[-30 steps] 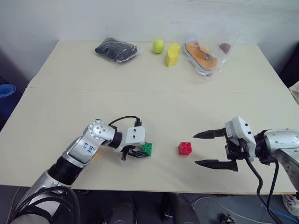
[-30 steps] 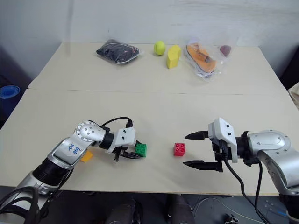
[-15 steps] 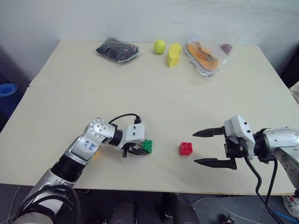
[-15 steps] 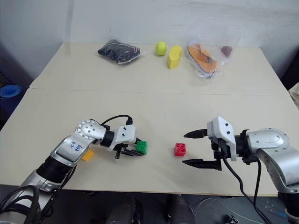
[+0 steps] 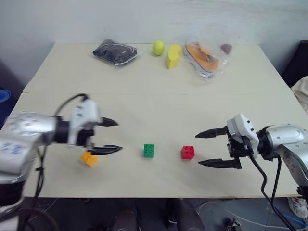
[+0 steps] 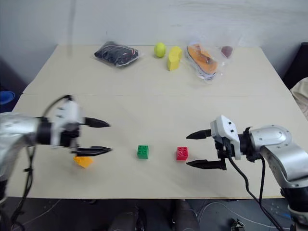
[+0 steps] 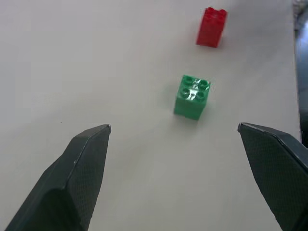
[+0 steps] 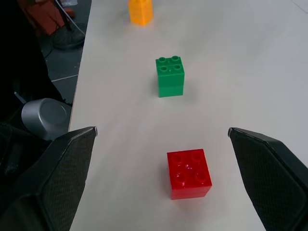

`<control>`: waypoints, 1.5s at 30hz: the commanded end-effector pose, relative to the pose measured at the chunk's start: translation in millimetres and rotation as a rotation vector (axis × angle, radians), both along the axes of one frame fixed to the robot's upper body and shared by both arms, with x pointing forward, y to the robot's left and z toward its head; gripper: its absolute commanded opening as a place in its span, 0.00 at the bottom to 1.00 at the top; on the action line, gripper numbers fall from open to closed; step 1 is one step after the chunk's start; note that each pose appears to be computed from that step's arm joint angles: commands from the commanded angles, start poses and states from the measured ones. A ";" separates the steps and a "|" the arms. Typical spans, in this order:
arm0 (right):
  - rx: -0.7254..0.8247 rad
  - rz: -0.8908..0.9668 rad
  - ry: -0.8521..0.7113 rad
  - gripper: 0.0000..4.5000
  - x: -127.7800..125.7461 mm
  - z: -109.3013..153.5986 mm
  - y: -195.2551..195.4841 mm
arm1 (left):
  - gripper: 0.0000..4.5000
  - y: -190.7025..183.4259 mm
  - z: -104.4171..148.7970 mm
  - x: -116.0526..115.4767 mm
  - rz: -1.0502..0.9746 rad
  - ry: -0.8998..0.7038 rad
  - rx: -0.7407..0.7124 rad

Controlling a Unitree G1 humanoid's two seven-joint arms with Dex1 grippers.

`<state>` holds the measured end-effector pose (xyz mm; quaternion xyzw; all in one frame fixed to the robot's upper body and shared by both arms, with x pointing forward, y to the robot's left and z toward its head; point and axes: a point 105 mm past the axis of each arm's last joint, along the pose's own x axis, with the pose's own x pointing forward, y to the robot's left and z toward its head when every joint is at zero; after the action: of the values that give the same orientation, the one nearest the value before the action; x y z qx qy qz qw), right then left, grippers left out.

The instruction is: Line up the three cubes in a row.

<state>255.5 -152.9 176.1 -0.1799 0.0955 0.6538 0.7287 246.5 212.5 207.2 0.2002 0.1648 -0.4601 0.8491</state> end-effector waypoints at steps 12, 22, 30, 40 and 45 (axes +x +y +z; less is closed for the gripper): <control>0.003 0.092 -0.015 1.00 1.2 3.5 8.3 | 0.99 60.2 -72.0 -50.3 0.363 0.055 0.035; 0.001 0.068 -0.021 1.00 -3.6 5.9 7.0 | 0.99 49.1 -90.8 -7.7 0.299 0.069 -0.014; 0.008 0.048 -0.025 1.00 -5.8 5.2 7.3 | 0.53 42.1 -101.5 0.7 0.277 0.113 -0.039; -0.005 0.033 -0.019 1.00 -9.6 5.2 0.8 | 0.34 18.9 -80.6 -0.8 -0.114 0.055 0.067; -0.022 0.004 -0.005 1.00 -14.1 3.3 -8.6 | 0.34 11.8 -76.3 17.8 -0.378 0.033 0.214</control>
<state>245.3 -159.7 168.7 -0.1751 0.1141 0.6552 0.7259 265.3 224.7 134.4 0.2890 0.1793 -0.5660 0.7510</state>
